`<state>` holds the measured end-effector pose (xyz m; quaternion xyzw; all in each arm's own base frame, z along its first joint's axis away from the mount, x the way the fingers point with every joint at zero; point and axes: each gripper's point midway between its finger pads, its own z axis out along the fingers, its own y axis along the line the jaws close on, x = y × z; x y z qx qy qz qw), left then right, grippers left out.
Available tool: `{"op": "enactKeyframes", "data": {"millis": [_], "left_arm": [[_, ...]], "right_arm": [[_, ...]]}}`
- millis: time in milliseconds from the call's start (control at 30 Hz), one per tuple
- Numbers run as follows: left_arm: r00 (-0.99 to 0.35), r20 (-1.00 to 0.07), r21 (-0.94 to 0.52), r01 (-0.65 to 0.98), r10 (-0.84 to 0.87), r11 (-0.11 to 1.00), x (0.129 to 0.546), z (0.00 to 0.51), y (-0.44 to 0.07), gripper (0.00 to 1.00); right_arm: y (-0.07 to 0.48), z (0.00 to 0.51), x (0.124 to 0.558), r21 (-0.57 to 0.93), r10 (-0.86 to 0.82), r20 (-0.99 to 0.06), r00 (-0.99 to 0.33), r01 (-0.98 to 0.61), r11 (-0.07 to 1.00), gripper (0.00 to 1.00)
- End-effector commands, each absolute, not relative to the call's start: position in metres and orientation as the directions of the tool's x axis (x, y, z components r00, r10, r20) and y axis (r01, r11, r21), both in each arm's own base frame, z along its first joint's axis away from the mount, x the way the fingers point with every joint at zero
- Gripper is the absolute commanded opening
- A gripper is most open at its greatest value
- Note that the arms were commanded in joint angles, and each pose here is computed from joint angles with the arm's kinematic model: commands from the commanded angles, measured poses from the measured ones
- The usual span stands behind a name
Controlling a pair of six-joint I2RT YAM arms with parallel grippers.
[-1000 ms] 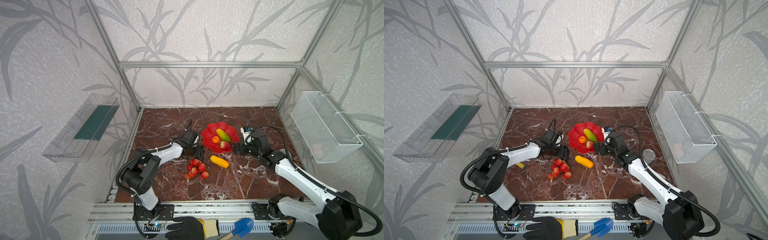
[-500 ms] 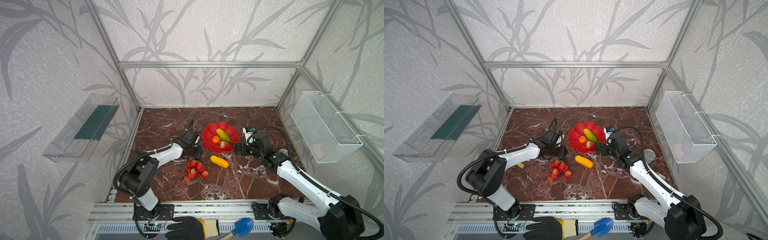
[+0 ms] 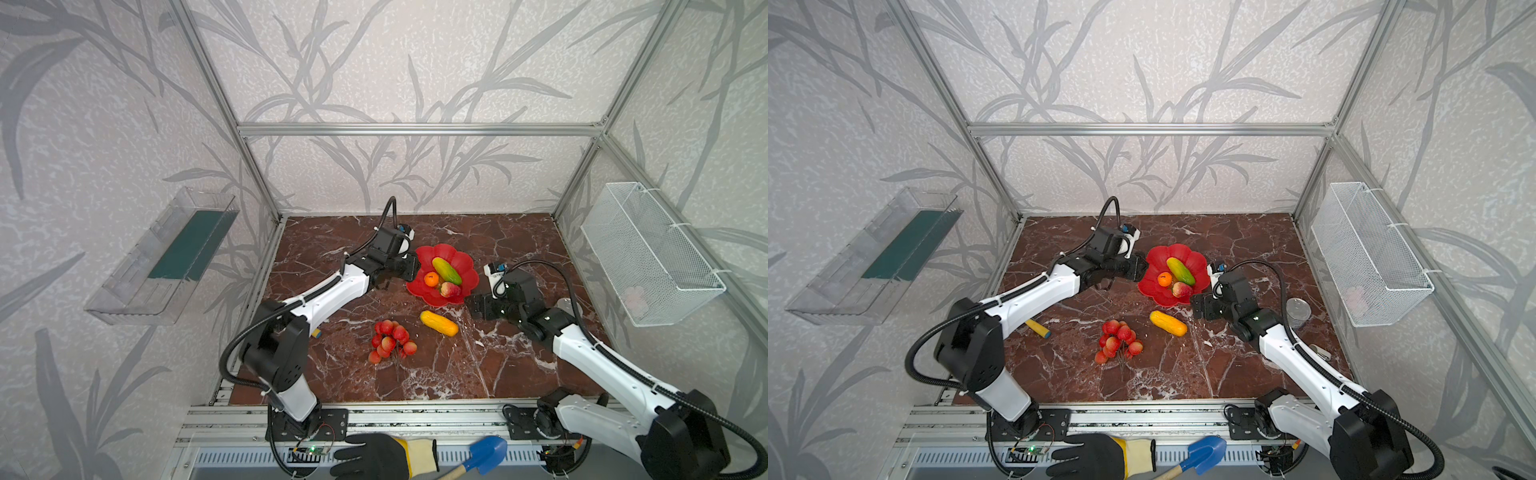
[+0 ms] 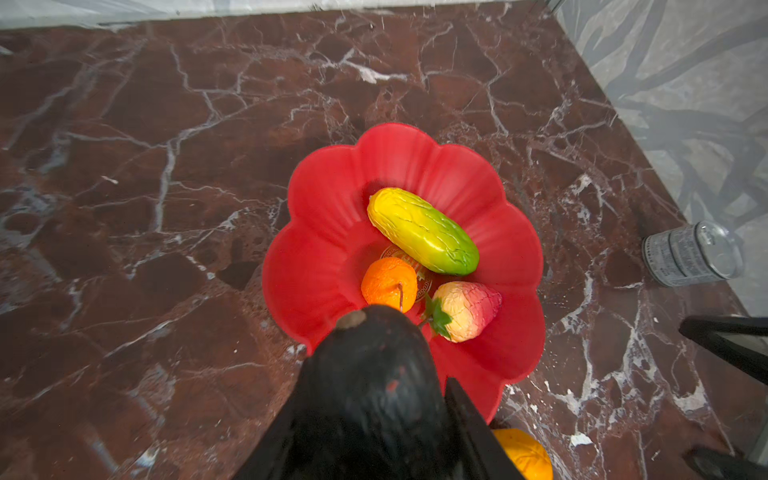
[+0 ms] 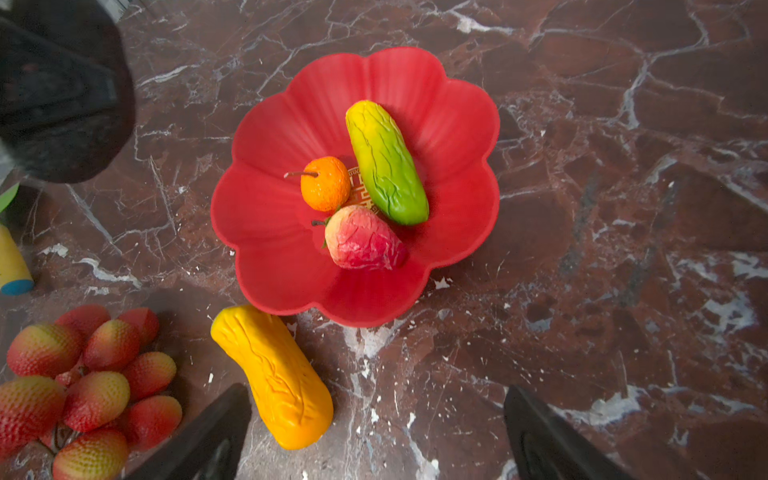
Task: Place and organize the fake fruits in the fruit bowl
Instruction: 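Place the avocado in the bowl with left gripper while right reaches for yellow fruit, then grasp the yellow-orange elongated fruit with the right gripper while the left gripper withdraws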
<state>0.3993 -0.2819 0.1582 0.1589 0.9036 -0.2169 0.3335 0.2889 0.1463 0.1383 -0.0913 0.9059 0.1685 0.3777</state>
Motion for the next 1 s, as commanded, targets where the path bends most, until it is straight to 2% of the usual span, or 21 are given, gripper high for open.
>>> {"op": "enactKeyframes", "data": {"millis": [0, 200, 333, 467, 700, 833, 967], "left_arm": [[-0.743, -0.642, -0.263, 0.449, 0.192, 0.854, 0.408, 0.137, -0.296, 0.41], [-0.782, -0.592, -0.273, 0.419, 0.192, 0.866, 0.42, 0.101, -0.305, 0.44], [-0.787, -0.585, -0.283, 0.424, 0.195, 0.86, 0.422, 0.102, -0.311, 0.61], [-0.748, -0.639, -0.289, 0.448, 0.178, 0.846, 0.425, 0.13, -0.314, 0.68], [-0.607, -0.787, -0.231, 0.456, 0.11, 0.86, 0.431, 0.209, -0.298, 0.7], [-0.501, -0.865, -0.192, 0.401, 0.039, 0.896, 0.419, 0.252, -0.266, 0.71], [-0.387, -0.919, -0.194, 0.283, -0.073, 0.939, 0.393, 0.277, -0.214, 0.79]], "right_arm": [[0.144, 0.132, 0.274, 0.26, -0.036, -0.69, -0.723, -0.294, 0.92, 0.95], [0.143, 0.119, 0.256, 0.277, -0.056, -0.65, -0.758, -0.305, 0.911, 0.93], [0.144, 0.113, 0.249, 0.289, -0.064, -0.635, -0.77, -0.314, 0.904, 0.93], [0.151, 0.108, 0.246, 0.299, -0.09, -0.625, -0.776, -0.344, 0.89, 0.92], [0.176, 0.094, 0.242, 0.282, -0.186, -0.598, -0.78, -0.422, 0.862, 0.92], [0.193, 0.083, 0.244, 0.259, -0.249, -0.584, -0.773, -0.468, 0.845, 0.91], [0.213, 0.075, 0.251, 0.224, -0.303, -0.594, -0.745, -0.515, 0.828, 0.91]]}}
